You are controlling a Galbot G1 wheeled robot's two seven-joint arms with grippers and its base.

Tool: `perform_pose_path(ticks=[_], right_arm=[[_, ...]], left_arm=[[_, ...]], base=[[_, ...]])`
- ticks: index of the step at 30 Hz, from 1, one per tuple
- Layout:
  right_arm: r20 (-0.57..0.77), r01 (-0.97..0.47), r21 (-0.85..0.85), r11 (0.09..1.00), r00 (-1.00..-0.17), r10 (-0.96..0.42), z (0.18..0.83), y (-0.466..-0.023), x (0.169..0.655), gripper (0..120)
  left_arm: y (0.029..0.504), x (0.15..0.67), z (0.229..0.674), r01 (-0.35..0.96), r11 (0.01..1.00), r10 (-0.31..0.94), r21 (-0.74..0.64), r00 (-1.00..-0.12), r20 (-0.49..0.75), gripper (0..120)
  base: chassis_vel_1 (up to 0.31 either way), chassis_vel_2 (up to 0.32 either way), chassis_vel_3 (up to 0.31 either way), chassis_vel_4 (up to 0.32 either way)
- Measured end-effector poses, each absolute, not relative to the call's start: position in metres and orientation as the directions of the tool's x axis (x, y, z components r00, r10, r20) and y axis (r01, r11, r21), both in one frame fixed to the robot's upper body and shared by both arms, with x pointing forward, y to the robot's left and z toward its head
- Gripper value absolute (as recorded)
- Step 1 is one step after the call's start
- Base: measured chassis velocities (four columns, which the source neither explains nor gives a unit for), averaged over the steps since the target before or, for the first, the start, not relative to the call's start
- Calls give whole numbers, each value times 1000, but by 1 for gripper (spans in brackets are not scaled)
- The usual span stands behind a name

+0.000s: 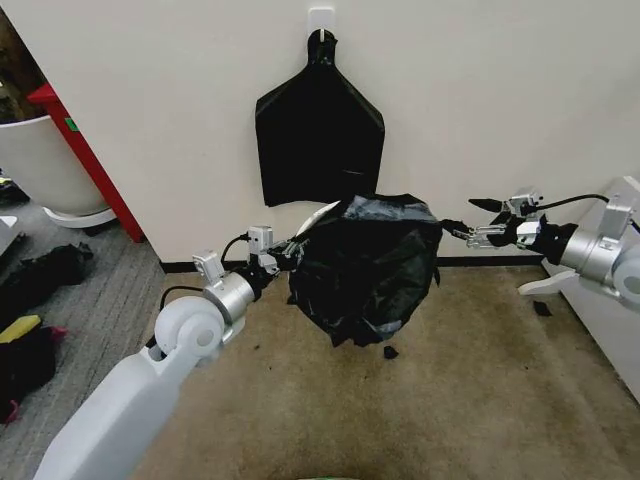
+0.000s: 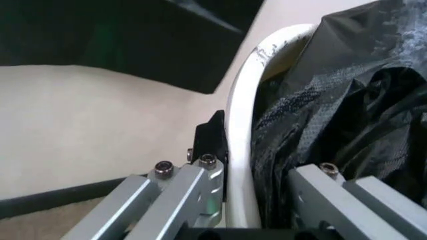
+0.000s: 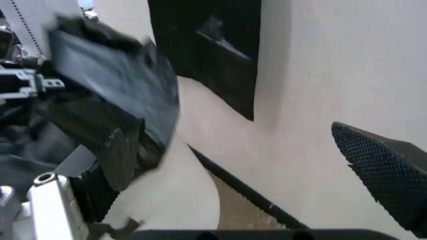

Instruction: Place the garbage bag over the trash bin.

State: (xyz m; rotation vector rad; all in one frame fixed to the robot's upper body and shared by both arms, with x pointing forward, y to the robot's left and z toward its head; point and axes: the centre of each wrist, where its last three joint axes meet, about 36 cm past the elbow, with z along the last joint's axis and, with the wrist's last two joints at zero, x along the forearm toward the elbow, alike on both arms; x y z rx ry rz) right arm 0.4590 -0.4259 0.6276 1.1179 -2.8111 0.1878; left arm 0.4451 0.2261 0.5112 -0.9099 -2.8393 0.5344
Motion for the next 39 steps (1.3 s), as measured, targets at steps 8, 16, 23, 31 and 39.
perform_pose_path(ticks=[8,16,23,31,39], right_arm=[[64,-673,-165,721,-737,-673,663,-395,443,100],[101,-626,-332,705,-767,-634,669,-330,408,100],[138,-594,-326,736,-800,-585,665,-297,385,100],[177,-541,-361,760,-840,-513,651,-283,393,100],[180,-531,-409,742,-844,-505,643,-271,411,98]], left_arm=[[224,448,511,485,811,526,-327,-850,42,4],[212,450,517,500,835,525,-228,-848,64,4],[203,461,528,526,829,541,-190,-840,35,4],[197,462,535,557,815,566,-160,-825,13,4],[193,459,538,572,807,579,-148,-815,7,4]], base=[[0,0,0,0],[0,0,0,0],[0,0,0,0],[0,0,0,0],[0,0,0,0]])
